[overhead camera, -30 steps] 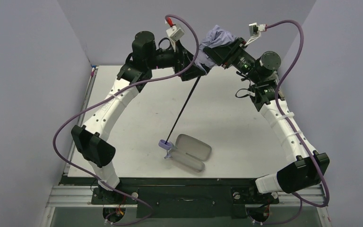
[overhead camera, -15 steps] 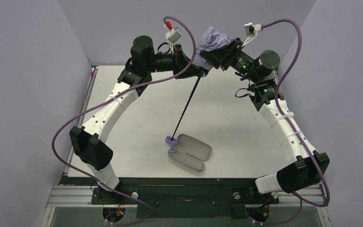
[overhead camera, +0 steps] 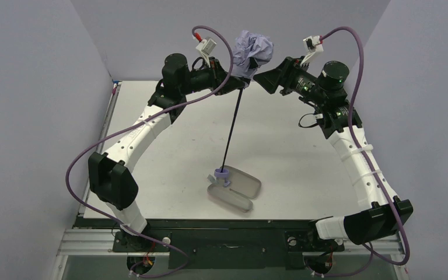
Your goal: Open the umbrella
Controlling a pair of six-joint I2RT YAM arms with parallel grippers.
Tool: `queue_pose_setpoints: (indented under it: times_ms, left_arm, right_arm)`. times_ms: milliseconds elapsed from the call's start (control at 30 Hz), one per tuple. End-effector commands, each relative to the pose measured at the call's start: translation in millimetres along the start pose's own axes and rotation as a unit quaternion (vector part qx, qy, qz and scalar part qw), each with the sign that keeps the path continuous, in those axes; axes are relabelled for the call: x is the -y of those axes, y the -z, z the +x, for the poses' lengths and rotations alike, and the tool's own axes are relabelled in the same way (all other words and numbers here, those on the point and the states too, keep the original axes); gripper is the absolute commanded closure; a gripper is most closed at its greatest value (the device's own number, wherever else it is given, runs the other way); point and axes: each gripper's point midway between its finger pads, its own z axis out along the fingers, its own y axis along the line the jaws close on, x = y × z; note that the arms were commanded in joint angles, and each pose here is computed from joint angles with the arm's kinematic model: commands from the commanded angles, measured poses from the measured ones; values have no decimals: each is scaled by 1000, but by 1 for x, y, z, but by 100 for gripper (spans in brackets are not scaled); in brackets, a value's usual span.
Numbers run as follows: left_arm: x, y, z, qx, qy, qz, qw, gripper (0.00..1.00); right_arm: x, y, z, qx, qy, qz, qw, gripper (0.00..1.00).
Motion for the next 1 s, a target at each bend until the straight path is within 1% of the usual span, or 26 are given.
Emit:
queue_pose_setpoints:
  times_ms: [0, 33, 100, 167, 300, 400, 500, 733, 867, 967]
  left_arm:
    - [40, 18, -63, 92, -75, 17, 993, 100]
    - [41, 18, -63, 92, -77, 18, 993, 100]
    - [41, 17, -62, 88, -79, 20, 993, 100]
    - [42, 16, -59, 83, -85, 22, 993, 100]
    - [42, 14, -56, 81, -97, 21, 992, 100]
    - [45, 14, -55, 77, -111, 21, 991, 100]
    - [49, 15, -52, 74, -116, 22, 990, 100]
    - [56, 18, -49, 70, -126, 27, 989, 100]
    - [61, 19, -49, 68, -129, 33, 989, 100]
    - [65, 20, -48, 66, -135, 38, 988, 100]
  right_arm:
    - [-1, 21, -1, -2, 56, 31, 998, 32]
    - [0, 21, 0, -2, 57, 33, 998, 36]
    - [1, 18, -3, 3, 56, 38, 998, 42]
    - [-2, 15, -6, 10, 51, 35, 998, 44]
    - [-13, 8, -11, 19, 43, 18, 999, 44]
    - [-20, 5, -13, 24, 28, 8, 999, 41]
    - [-22, 1, -13, 23, 29, 9, 999, 42]
    - [2, -5, -7, 15, 29, 61, 998, 57]
    - [10, -8, -9, 17, 27, 76, 997, 64]
    - [6, -10, -13, 23, 24, 65, 997, 66]
